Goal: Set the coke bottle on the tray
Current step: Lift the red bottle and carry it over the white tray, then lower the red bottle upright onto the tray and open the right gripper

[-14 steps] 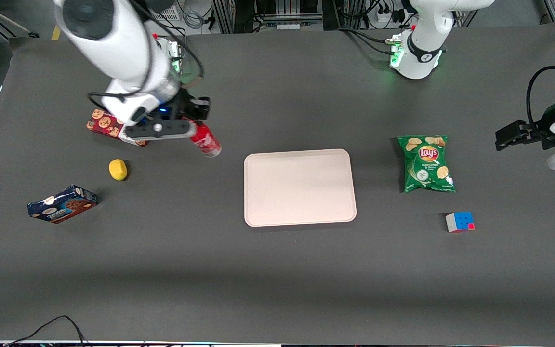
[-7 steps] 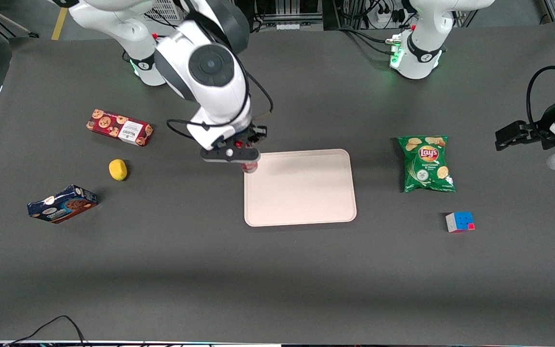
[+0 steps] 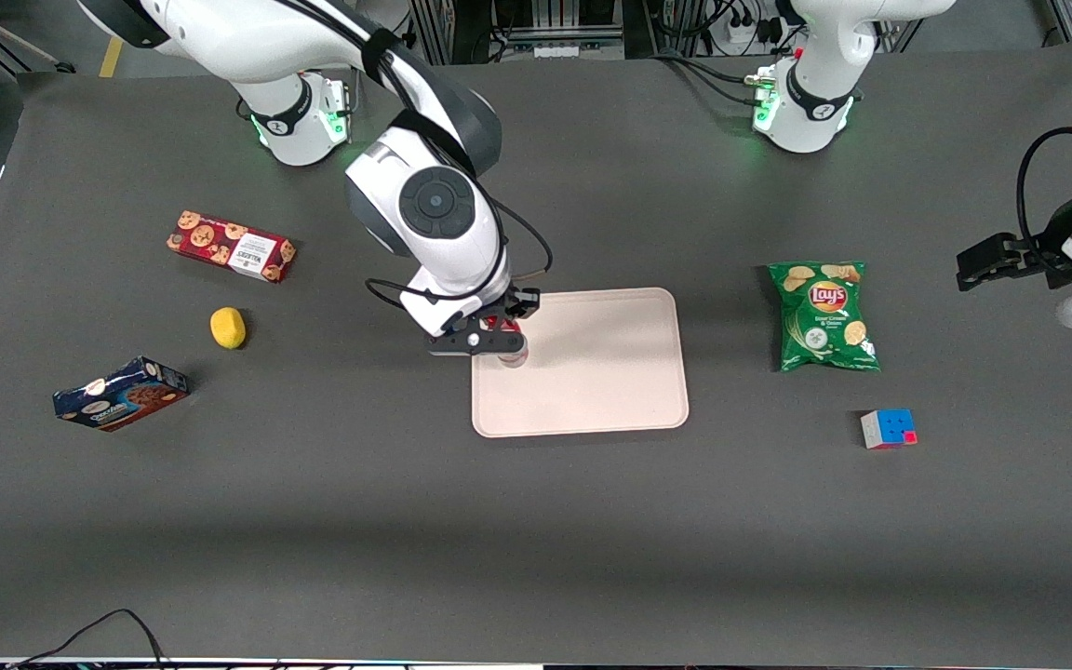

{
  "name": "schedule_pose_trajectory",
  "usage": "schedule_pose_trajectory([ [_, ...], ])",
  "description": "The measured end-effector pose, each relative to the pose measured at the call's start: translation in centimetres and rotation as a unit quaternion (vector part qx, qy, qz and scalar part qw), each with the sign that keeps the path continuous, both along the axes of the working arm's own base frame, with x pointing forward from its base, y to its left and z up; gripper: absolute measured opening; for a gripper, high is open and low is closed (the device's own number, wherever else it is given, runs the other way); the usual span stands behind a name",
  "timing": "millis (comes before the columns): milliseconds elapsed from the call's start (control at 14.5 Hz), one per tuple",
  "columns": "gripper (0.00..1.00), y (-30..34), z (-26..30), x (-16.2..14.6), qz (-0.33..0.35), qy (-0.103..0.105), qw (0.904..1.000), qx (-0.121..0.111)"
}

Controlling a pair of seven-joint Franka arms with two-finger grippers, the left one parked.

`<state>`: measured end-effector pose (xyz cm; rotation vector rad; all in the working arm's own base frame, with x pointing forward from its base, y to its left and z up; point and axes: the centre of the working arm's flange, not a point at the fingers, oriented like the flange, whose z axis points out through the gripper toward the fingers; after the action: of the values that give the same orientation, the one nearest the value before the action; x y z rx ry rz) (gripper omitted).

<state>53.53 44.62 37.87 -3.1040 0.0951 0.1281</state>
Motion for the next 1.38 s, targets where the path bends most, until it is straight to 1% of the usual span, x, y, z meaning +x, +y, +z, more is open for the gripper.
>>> schedule_pose_trajectory([
  [138, 0.33, -0.1, -1.9, -0.1, 0.0, 0.005, 1.0, -0.003],
  [345, 0.33, -0.6, -3.4, 0.0, 0.0, 0.004, 0.9999, -0.009],
  [897, 0.33, -1.3, -4.3, 0.3, -0.016, 0.008, 0.9997, -0.017],
  [1034, 0.33, -1.4, -4.9, 0.4, -0.016, 0.008, 0.9996, -0.023],
  [1241, 0.33, -1.3, -5.7, 0.5, -0.022, 0.006, 0.9995, -0.021],
  [1310, 0.33, -1.2, -5.9, 0.6, -0.023, 0.007, 0.9995, -0.021],
  [1379, 0.36, -1.2, -6.1, 0.6, -0.023, 0.007, 0.9995, -0.021],
])
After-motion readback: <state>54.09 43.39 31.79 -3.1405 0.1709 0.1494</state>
